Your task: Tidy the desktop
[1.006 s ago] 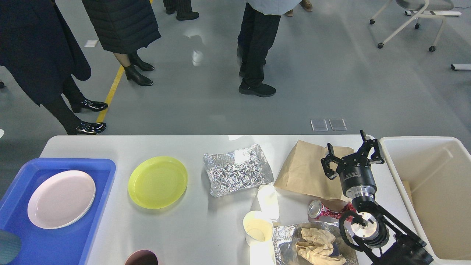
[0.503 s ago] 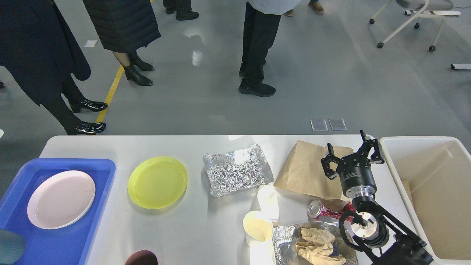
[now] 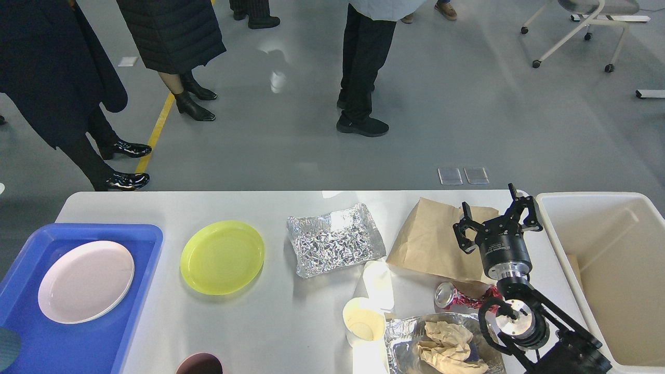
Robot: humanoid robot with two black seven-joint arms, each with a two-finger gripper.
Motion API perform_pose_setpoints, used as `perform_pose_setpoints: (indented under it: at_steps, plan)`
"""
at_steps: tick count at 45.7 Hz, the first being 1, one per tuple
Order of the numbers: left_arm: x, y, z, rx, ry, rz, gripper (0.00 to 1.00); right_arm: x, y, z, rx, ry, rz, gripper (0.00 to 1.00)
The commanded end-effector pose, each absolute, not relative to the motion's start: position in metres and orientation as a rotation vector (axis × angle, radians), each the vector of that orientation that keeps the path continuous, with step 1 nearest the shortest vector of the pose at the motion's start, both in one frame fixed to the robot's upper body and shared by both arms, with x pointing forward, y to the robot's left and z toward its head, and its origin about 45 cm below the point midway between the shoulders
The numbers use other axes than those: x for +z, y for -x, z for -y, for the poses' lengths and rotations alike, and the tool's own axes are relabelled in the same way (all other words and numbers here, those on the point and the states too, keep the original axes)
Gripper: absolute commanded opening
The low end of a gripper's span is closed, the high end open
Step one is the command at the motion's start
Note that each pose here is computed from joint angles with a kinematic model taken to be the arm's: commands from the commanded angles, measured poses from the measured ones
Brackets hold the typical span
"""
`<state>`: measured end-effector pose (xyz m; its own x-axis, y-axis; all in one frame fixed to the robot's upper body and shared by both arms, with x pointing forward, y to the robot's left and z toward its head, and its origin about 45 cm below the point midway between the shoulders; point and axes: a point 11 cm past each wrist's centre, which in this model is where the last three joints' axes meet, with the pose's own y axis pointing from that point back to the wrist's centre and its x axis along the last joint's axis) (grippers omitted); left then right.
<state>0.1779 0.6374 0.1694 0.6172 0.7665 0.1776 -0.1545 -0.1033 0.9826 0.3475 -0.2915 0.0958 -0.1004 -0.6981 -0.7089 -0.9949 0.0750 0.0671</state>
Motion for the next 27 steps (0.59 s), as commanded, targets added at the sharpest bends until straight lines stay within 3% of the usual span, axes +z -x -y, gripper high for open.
perform_pose_setpoints:
  at_steps: [1,6,7,8,10,12,16,21,27]
  plan:
    - [0.168,-0.179,-0.64,0.86,-1.504,-0.512,0.71,0.096,-0.347,0.291,0.77,1.673,-1.855,1.0]
    - [0.16,-0.165,-0.638,0.821,-1.517,-0.569,0.13,0.096,-0.347,0.291,0.77,1.673,-1.855,1.0]
    - [0.159,-0.161,-0.638,0.813,-1.519,-0.586,0.04,0.096,-0.347,0.291,0.77,1.673,-1.855,1.0]
    - [0.158,-0.159,-0.637,0.807,-1.519,-0.599,0.0,0.096,-0.347,0.291,0.77,1.673,-1.855,1.0]
    - [0.158,-0.159,-0.637,0.809,-1.518,-0.601,0.03,0.096,-0.347,0.291,0.771,1.674,-1.855,1.0]
    - [0.159,-0.16,-0.636,0.811,-1.512,-0.601,0.12,0.096,-0.347,0.291,0.77,1.673,-1.855,1.0]
    - [0.162,-0.164,-0.64,0.832,-1.523,-0.58,0.6,0.096,-0.347,0.291,0.77,1.673,-1.855,1.0]
    - [0.163,-0.166,-0.64,0.844,-1.515,-0.574,0.7,0.096,-0.347,0.291,0.77,1.673,-1.855,1.0]
    - [0.162,-0.167,-0.64,0.855,-1.507,-0.573,0.73,0.096,-0.347,0.291,0.77,1.673,-1.855,1.0]
